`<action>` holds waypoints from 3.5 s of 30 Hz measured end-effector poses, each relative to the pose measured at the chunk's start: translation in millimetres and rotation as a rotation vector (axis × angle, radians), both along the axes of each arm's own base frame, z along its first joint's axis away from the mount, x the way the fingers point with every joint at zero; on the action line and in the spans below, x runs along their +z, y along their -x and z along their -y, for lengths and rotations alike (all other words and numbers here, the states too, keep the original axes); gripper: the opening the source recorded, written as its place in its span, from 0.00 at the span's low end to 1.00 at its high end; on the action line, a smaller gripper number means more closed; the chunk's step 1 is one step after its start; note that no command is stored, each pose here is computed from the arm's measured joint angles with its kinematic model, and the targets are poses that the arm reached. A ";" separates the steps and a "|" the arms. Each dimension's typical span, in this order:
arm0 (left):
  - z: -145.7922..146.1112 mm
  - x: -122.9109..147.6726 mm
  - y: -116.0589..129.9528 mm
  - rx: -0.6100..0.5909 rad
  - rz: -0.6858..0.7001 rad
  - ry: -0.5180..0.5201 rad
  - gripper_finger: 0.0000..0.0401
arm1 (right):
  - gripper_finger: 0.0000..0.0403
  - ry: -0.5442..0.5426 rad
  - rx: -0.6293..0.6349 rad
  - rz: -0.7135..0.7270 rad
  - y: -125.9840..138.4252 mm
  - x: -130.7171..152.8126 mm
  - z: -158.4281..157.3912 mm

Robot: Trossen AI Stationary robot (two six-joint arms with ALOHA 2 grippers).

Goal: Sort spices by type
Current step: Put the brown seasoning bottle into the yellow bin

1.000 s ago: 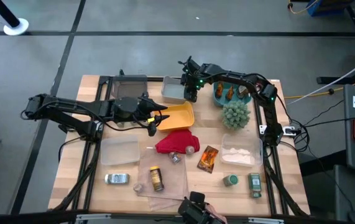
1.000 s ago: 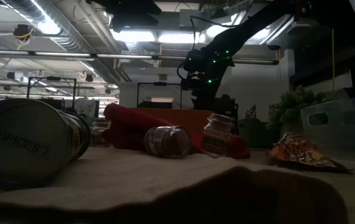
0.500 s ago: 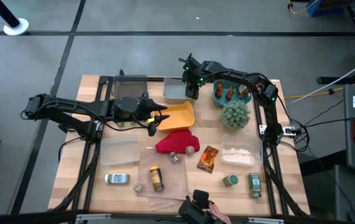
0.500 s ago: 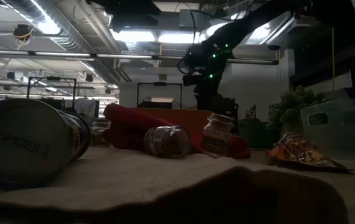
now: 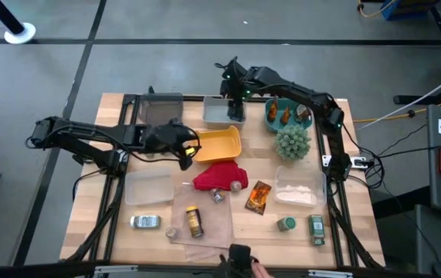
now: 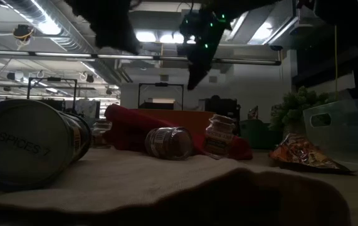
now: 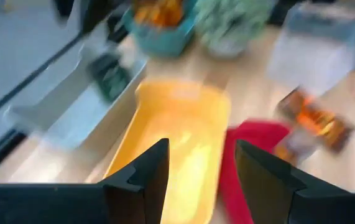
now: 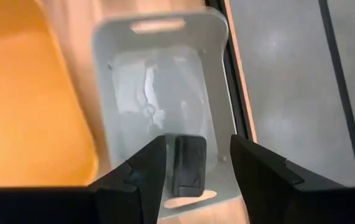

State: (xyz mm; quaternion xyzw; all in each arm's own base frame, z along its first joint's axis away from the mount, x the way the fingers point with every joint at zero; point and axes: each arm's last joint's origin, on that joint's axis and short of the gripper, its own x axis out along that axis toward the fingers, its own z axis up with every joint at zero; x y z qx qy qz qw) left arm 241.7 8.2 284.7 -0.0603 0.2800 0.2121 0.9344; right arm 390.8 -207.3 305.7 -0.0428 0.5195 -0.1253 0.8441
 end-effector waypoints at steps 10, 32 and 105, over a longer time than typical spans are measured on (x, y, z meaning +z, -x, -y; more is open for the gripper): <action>-12.3 -42.1 24.1 0.230 -0.234 0.136 0.41 | 0.45 0.000 0.111 0.001 -2.3 56.0 -51.6; -20.2 -109.2 40.6 0.250 -0.231 0.168 0.41 | 0.45 -0.041 0.245 -0.002 1.0 83.2 -128.8; -21.2 -140.4 29.6 0.124 -0.181 0.044 0.42 | 0.45 -0.051 0.074 0.324 203.7 205.3 -169.0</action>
